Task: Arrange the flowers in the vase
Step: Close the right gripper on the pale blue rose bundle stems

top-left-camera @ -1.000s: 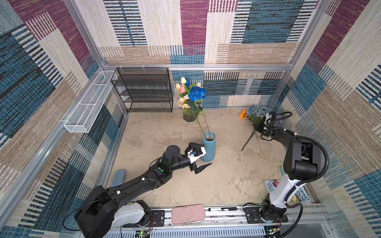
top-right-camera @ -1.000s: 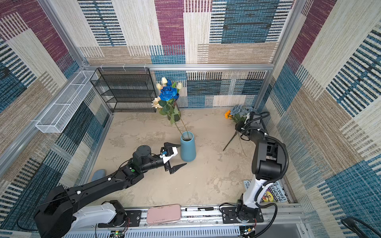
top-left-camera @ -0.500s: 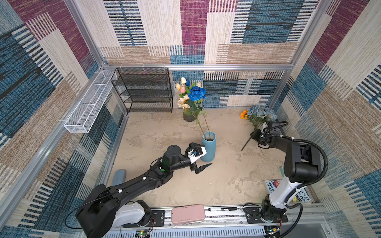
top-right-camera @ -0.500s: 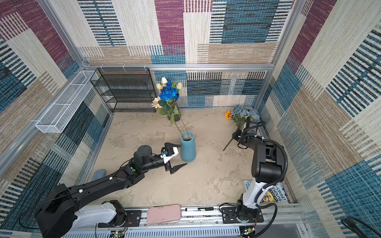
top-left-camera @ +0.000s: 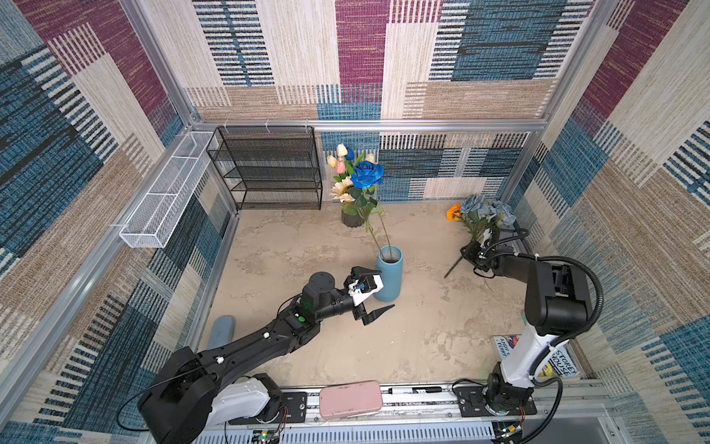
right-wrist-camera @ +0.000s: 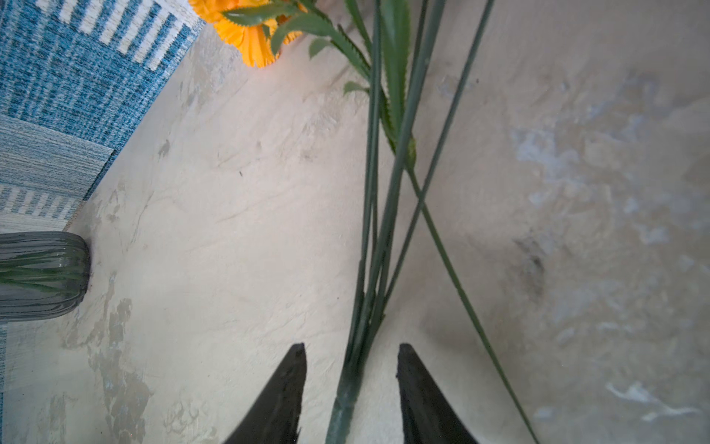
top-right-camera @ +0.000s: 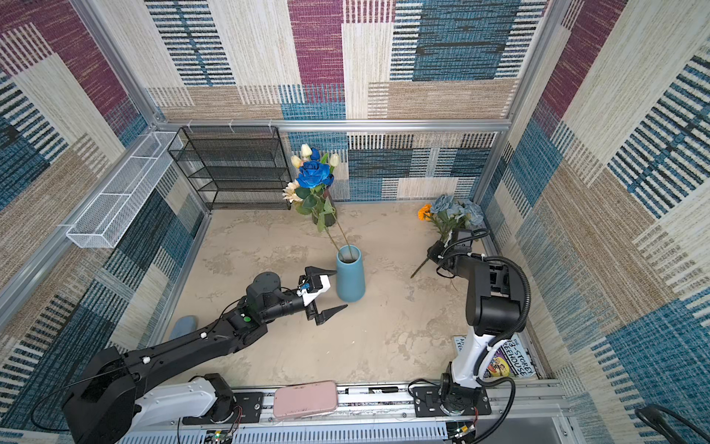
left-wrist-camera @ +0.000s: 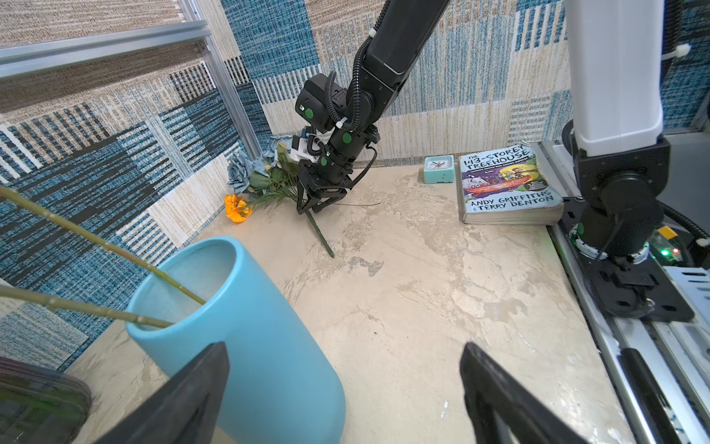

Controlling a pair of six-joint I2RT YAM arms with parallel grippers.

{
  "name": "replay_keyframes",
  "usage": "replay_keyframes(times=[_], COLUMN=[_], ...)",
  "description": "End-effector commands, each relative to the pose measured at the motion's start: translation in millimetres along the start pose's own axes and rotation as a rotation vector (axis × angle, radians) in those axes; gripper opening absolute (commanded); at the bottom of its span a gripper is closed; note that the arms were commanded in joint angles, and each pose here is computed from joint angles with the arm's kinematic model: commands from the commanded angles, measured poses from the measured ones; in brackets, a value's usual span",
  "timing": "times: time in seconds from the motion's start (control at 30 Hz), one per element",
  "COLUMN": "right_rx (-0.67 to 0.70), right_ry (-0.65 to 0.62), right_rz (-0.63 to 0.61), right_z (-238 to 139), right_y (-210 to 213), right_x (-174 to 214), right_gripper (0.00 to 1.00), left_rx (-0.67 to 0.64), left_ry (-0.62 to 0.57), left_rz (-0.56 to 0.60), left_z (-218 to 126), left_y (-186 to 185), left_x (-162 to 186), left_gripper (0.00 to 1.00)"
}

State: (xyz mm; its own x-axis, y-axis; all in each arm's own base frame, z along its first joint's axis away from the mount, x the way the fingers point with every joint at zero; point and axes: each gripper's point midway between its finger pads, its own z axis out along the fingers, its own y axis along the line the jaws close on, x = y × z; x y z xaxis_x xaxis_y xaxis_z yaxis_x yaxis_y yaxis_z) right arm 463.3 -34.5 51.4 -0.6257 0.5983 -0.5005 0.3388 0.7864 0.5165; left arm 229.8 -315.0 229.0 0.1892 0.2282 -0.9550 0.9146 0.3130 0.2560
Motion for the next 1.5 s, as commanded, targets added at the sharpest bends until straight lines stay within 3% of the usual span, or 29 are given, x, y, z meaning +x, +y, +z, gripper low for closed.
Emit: replay_keyframes(times=[0.0, 0.1, 0.27, 0.67, 1.03, 1.47], right_rx=[-0.014, -0.005, 0.002, -0.002, -0.036, -0.056], right_ry=[-0.043, -0.074, -0.102, -0.137, -0.192, -0.296], right_rz=[0.006, 0.007, 0.002, 0.01, 0.022, -0.02], right_z=[5, 6, 8, -1, -22, -63], right_y=[3, 0, -1, 2, 17, 41], right_x=[-11, -15, -22, -28, -42, -73], right_gripper=[0.43, 0.41, 0.27, 0.09, 0.0, 0.0], left_rx=[-0.014, -0.008, -0.005, -0.016, -0.026, -0.035], left_ry=[-0.02, -0.019, -0.008, -0.009, -0.012, -0.053], left_rz=[0.007, 0.006, 0.001, 0.008, 0.016, 0.024], left_z=[1, 4, 5, 2, 0, -6], left_y=[4, 4, 4, 4, 5, 6], left_x=[-5, -5, -3, -3, -4, -19], left_gripper=[0.96, 0.96, 0.97, 0.96, 0.96, 0.96])
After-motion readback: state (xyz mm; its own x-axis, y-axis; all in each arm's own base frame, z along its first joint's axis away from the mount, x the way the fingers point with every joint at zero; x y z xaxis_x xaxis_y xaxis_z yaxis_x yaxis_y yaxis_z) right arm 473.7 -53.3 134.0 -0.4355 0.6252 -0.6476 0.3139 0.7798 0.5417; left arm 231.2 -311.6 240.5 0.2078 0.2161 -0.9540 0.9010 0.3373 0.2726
